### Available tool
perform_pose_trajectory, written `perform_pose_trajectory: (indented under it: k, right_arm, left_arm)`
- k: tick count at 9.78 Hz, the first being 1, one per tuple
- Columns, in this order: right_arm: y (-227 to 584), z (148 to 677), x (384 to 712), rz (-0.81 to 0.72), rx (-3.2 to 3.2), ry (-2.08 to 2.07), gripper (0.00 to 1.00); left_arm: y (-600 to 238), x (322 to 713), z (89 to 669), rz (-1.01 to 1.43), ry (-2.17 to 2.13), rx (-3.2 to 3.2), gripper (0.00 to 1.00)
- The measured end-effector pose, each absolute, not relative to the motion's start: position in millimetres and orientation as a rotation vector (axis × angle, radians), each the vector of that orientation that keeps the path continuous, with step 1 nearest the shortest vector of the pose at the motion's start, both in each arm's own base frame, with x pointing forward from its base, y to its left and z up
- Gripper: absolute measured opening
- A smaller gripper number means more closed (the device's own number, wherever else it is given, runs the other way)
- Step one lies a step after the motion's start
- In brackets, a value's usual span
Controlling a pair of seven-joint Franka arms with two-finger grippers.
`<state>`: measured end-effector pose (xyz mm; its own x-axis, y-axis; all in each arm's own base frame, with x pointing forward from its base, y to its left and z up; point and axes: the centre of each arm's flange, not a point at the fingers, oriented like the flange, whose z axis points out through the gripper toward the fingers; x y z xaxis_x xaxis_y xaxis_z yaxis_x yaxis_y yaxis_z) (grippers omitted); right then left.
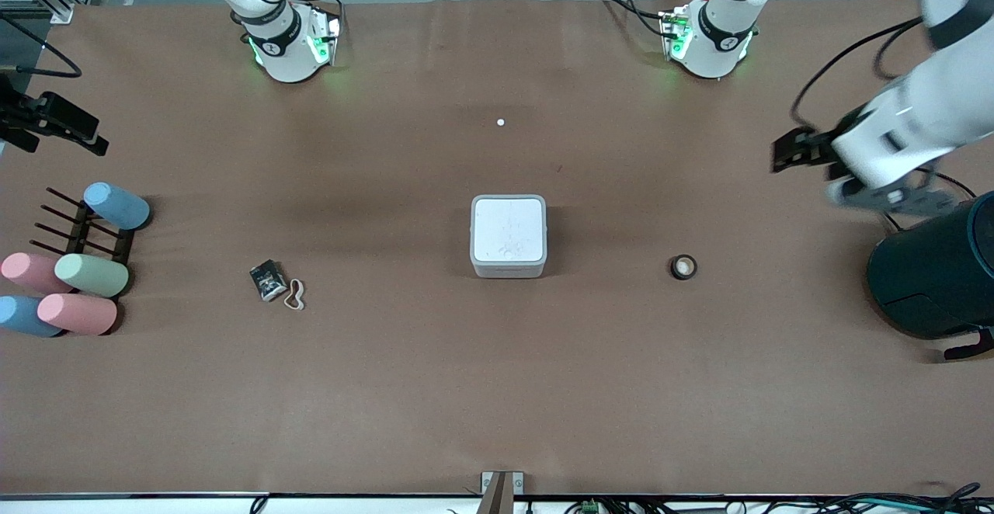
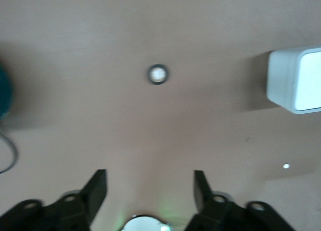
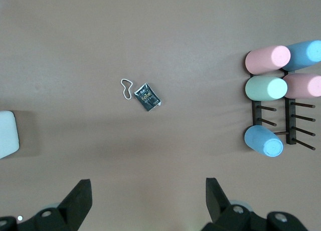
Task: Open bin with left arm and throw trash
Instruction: 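Reach the left gripper to the lid of the white bin, then lift the bin lid with the left gripper while the right gripper reaches the packet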
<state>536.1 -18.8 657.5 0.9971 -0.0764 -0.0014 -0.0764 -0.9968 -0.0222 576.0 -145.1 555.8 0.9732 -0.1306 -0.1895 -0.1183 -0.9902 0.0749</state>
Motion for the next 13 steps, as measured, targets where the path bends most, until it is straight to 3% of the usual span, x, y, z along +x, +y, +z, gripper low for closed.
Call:
perform_pose_trajectory:
  k: [4,5,8,13]
  right_arm:
    - [-11.8,657.5,536.1,0.001,-3.122,0.019,1.0]
    - [-11.4,657.6,536.1,0.0,-3.126,-0.016,1.0]
    - [-11.8,658.3,536.8,-0.011,-3.128,-0.09,1.0]
    - [23.7,618.6,560.7,0.049,-3.115,-0.267,1.0]
  left_arm:
    - [-326.3,564.6,457.4,-0.268,-0.065,3.081,0.08]
    - [-368.0,552.6,431.4,-0.26,-0.072,3.089,0.01]
    - [-440.0,536.3,374.1,-0.219,-0.085,3.097,0.01]
    - [-487.1,563.6,343.5,-0.016,-0.033,2.985,0.01]
